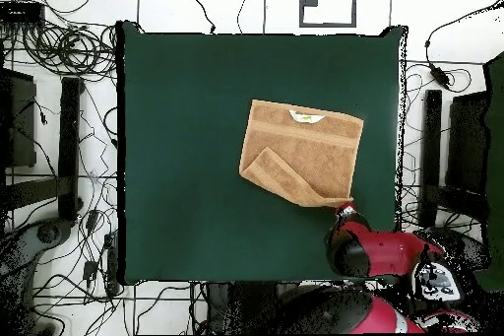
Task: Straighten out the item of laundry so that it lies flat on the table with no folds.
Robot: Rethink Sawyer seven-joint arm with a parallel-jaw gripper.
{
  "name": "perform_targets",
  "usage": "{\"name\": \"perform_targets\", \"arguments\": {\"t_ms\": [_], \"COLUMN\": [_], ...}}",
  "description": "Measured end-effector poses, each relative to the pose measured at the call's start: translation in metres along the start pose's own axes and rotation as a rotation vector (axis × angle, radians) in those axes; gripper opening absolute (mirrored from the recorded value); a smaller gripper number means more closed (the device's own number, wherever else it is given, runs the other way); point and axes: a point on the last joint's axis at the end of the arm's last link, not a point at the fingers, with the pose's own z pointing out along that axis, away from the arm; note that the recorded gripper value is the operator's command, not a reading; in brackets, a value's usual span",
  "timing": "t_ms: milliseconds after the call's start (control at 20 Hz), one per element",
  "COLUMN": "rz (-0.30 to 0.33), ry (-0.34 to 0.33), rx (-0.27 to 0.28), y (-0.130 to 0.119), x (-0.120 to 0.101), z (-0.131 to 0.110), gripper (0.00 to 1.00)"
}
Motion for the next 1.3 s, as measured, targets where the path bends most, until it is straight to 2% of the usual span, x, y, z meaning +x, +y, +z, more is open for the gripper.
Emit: {"name": "perform_targets", "arguments": {"t_ms": [200,500,600,850,1000,1050,1100,1300], "rz": [0.038,0.048,0.069,0.221,0.281,0.343,0.371,0.399], "ry": [0.003,0.001,-0.001,0.031,0.049,0.07,0.085,0.137], "rx": [0.015,0.014,0.007,0.007,0.025,0.047,0.059,0.086], "y": [-0.019,-0.021,-0.023,-0.045,-0.06,-0.079,-0.092,-0.127], "x": [-0.008,-0.011,-0.017,-0.054,-0.072,-0.095,-0.109,-0.144], "z": [0.004,0.004,0.004,-0.005,-0.011,-0.018,-0.022,-0.03], "gripper": [1.0,1.0,1.0,1.0,1.0,1.0,1.0,1.0]}}
